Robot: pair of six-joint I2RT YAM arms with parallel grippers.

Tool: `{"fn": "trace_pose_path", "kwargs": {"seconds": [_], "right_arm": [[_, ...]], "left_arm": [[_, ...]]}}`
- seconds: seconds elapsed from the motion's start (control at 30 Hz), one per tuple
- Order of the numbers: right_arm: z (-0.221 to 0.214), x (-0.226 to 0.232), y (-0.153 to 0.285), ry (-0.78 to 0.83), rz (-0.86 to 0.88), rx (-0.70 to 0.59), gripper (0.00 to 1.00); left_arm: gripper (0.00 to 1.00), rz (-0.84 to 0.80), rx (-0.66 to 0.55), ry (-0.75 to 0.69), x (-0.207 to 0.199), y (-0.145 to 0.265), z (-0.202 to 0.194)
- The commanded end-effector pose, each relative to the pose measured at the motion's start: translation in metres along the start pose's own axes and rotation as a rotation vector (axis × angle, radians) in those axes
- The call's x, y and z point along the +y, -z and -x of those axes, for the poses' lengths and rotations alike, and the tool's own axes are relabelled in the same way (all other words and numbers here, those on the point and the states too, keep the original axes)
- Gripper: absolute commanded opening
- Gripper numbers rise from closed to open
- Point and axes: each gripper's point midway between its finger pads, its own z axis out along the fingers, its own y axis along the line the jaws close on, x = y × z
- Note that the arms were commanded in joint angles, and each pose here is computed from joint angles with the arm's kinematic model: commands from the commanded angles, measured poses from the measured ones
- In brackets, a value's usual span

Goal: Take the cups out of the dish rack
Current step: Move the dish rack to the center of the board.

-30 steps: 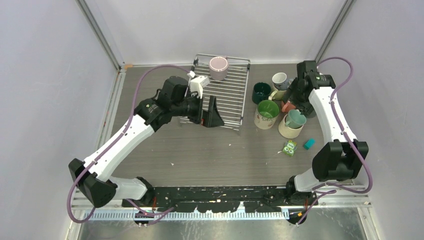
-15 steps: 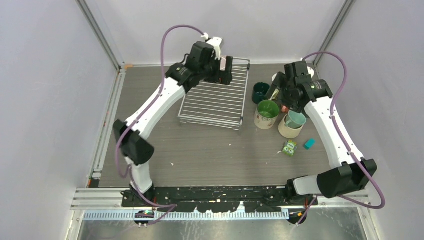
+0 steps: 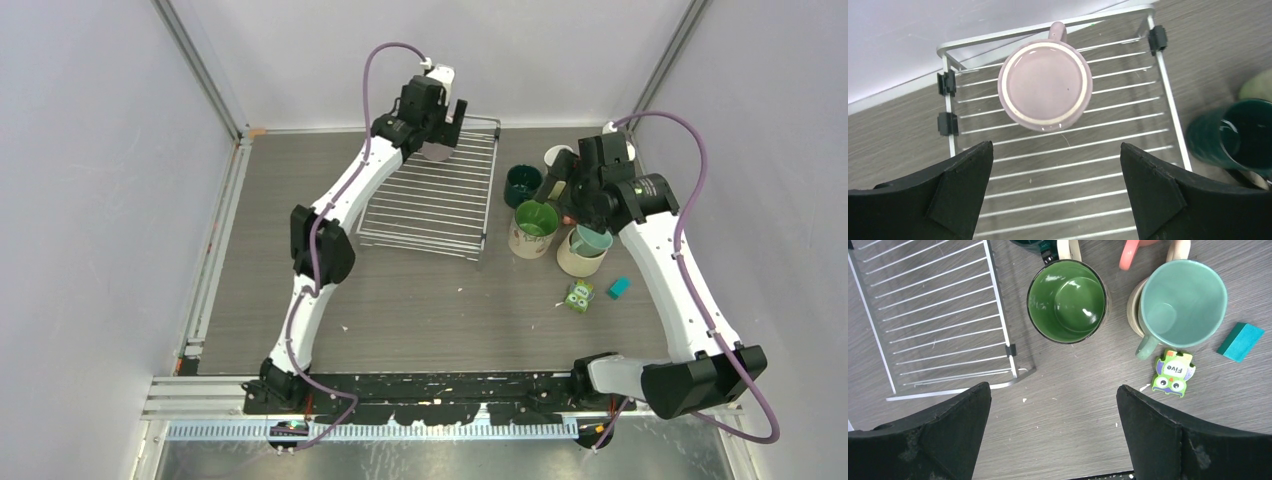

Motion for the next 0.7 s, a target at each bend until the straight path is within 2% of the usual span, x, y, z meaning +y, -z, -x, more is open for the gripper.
{"fn": "trace_pose_path", "kwargs": {"seconds": [0.0,0.2,0.47,0.67], "right_arm": [[0.003,0.008,0.012,0.006,0.055,-0.028,1.00],[-0.002,0.004,0.015,0.026,0.051,-0.012,1.00],[-0.015,-0.001,0.018,0.044,0.058,0.028,1.00],[-0.021,-0.002,0.022,0.053,0.065,0.046,1.00]], "left_arm": [[1.00,0.037,-0.189,-0.021,0.012,-0.020,0.044],[1.00,0.072,-0.346,0.016,0.020,-0.050,0.069],[1.00,0.104,-0.483,0.088,0.038,-0.094,0.065],[1.00,0.087,-0.555,0.103,0.037,-0.111,0.061]]}}
